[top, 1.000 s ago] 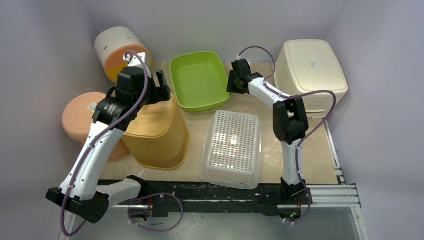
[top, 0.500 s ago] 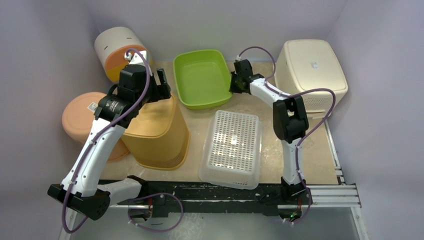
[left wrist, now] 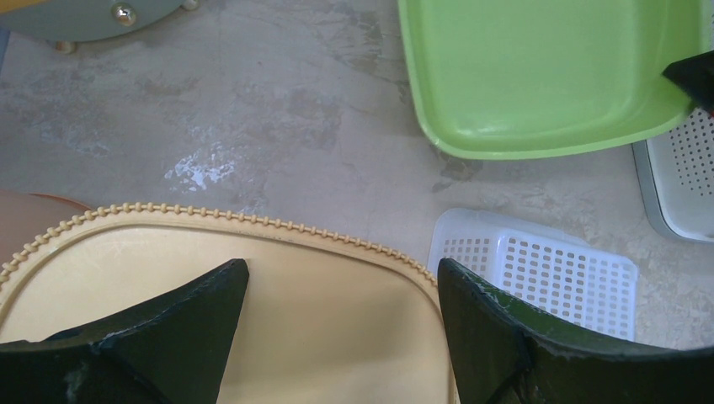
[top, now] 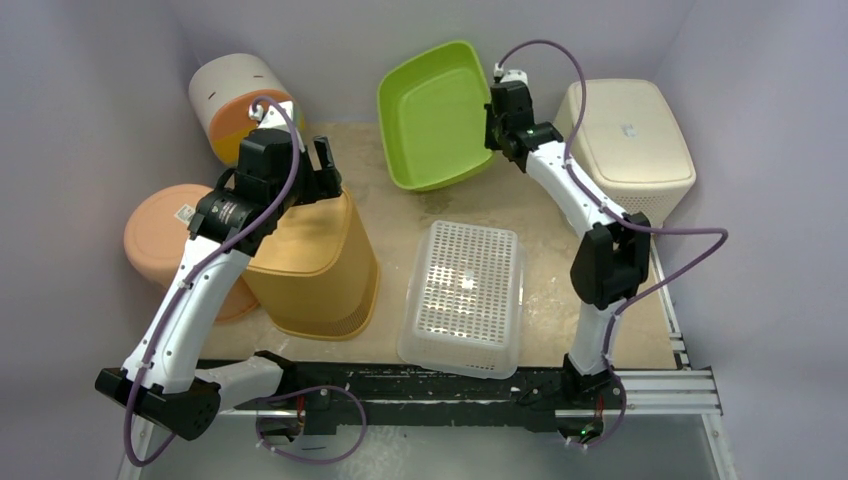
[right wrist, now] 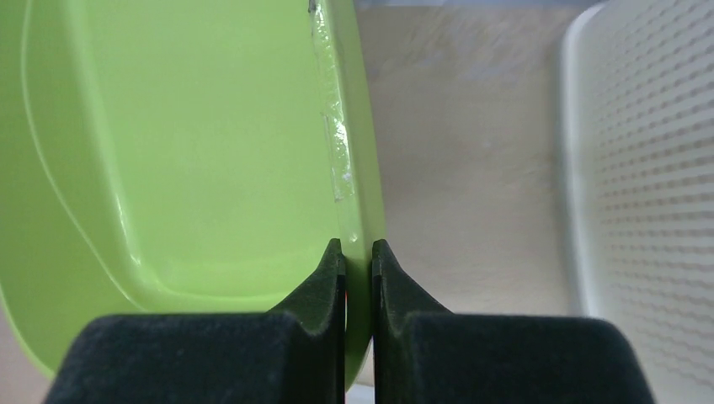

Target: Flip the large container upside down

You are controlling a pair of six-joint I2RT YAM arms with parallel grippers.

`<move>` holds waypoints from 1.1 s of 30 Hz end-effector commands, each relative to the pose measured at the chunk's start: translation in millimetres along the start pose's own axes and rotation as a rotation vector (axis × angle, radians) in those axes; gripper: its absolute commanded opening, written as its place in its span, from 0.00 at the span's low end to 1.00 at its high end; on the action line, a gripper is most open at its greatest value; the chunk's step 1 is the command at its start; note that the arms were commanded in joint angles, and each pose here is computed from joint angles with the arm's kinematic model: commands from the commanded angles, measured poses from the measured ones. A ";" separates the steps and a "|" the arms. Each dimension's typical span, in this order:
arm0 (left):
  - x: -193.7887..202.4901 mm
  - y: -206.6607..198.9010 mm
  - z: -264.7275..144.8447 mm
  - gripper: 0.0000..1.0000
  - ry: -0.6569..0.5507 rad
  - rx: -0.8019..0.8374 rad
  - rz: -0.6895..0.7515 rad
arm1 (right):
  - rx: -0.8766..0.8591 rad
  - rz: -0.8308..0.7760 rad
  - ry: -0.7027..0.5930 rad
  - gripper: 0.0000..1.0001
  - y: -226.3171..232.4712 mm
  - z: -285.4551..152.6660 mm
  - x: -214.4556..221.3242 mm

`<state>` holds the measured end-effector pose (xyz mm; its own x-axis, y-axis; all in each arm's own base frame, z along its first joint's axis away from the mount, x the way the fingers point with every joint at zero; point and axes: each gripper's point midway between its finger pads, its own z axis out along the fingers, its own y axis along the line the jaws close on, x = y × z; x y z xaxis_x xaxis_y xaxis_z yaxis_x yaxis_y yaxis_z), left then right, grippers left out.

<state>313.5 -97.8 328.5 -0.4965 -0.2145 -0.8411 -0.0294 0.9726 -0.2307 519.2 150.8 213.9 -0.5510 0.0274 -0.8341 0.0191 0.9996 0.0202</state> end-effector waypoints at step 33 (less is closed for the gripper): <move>-16.3 -4.8 -28.8 0.80 -0.079 0.064 0.004 | 1.069 -0.705 -0.275 0.00 -140.2 -166.9 -120.3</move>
<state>300.5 -96.7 344.6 -0.4621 -0.2290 -0.8567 0.0013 0.9659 -0.2589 454.6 -5.9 357.9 -0.6150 -0.6305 -0.4736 0.3703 0.2993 -0.8794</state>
